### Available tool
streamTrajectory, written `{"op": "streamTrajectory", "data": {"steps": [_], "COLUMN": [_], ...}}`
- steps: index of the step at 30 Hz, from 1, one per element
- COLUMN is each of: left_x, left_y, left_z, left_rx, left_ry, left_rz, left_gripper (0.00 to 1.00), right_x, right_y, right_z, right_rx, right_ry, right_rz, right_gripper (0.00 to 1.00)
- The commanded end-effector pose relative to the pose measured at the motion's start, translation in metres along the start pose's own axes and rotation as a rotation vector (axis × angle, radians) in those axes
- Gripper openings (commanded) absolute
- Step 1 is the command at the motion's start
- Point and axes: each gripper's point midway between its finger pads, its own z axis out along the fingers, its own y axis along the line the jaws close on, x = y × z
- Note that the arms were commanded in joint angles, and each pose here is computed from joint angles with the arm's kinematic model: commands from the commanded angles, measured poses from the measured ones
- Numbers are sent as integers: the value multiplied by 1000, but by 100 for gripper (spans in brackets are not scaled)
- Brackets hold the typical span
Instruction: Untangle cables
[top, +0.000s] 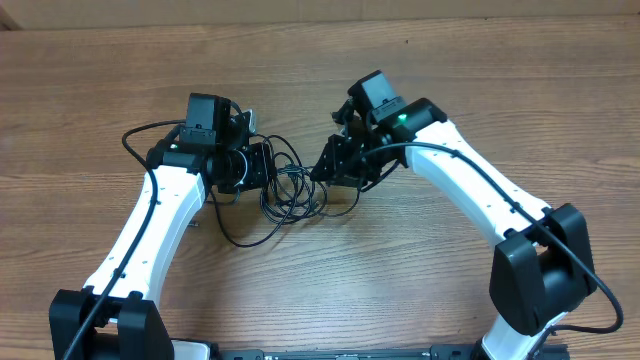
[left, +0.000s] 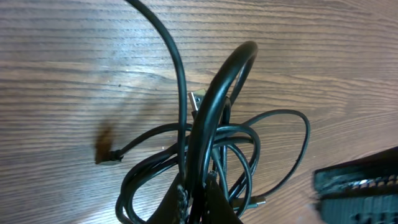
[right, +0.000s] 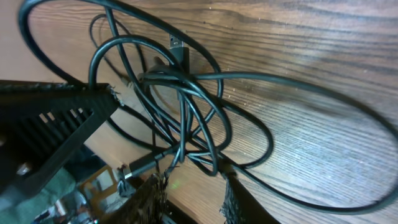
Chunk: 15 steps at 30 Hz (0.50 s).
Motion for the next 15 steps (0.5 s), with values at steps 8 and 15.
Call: {"op": "streamTrajectory", "data": {"steps": [8,15], "left_x": [4,7], "left_y": [-17,-28], "left_z": [2,0], "left_rx": [88,155], "left_ry": [25,50], "left_rz": [-73,-71], "left_gripper": [4,4], "right_x": [1,6], "right_y": [0,9], "right_z": [14,22], "right_rx": [151,161], "right_ry": [-95,-105], "right_rz": [9,-16], "right_gripper": [31,33]}}
